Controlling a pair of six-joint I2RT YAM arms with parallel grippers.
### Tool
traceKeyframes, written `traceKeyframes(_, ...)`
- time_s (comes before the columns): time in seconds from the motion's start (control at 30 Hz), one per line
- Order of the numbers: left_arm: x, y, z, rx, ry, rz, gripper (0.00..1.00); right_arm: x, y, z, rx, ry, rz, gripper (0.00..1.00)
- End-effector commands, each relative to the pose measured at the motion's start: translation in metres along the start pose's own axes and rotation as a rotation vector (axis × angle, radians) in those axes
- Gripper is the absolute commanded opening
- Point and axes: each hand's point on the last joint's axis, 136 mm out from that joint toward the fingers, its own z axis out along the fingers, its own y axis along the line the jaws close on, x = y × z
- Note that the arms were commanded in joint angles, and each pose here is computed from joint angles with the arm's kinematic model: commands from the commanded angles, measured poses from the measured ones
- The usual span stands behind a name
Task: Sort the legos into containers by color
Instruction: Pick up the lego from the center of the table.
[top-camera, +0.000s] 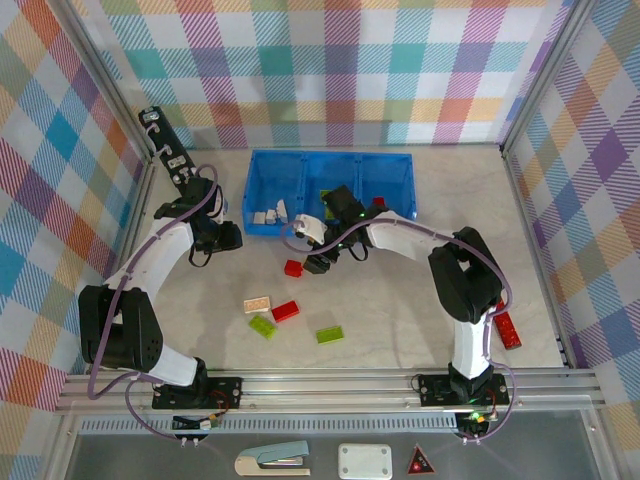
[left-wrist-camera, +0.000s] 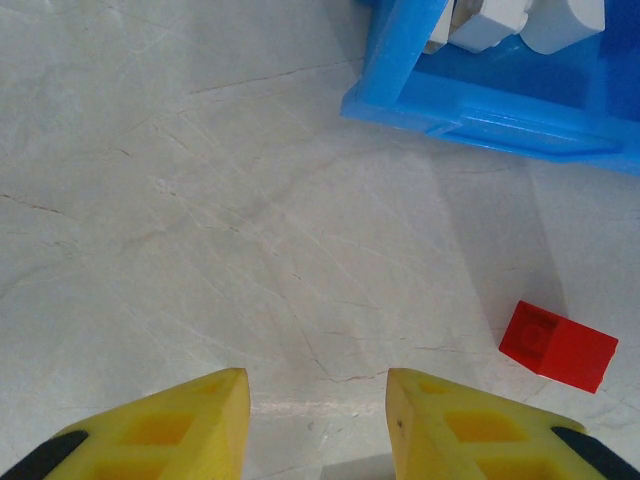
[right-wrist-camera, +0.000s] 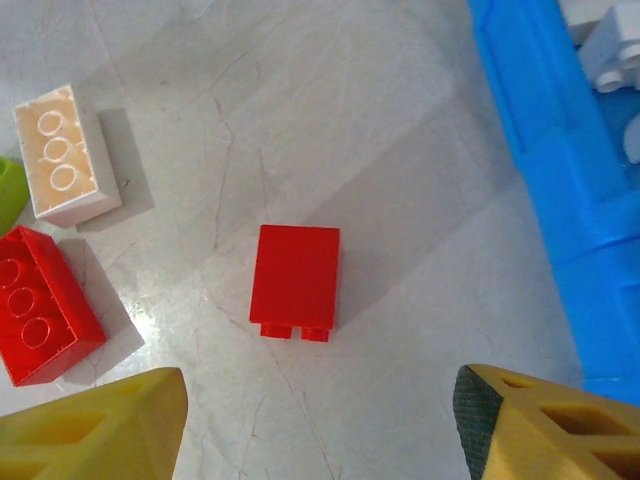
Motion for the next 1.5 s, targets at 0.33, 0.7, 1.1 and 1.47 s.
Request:
traceKeyframes(0.33, 0.000, 0.002, -0.005, 0.003, -0.003, 0.008, 0.41, -0.001, 0.007, 0.046, -0.011, 0.046, -0.144, 0.73)
traceKeyframes(0.7, 0.000, 0.002, -0.004, 0.003, -0.001, 0.010, 0.41, 0.015, 0.005, 0.065, -0.011, 0.119, -0.116, 0.66)
traceKeyframes(1.1, 0.001, 0.003, -0.003, 0.002, 0.002, 0.009, 0.41, 0.017, 0.010, 0.075, -0.007, 0.147, -0.110, 0.59)
traceKeyframes(1.47, 0.000, 0.001, -0.005, 0.009, -0.005, 0.008, 0.40, 0.019, 0.014, 0.085, -0.001, 0.186, -0.103, 0.55)
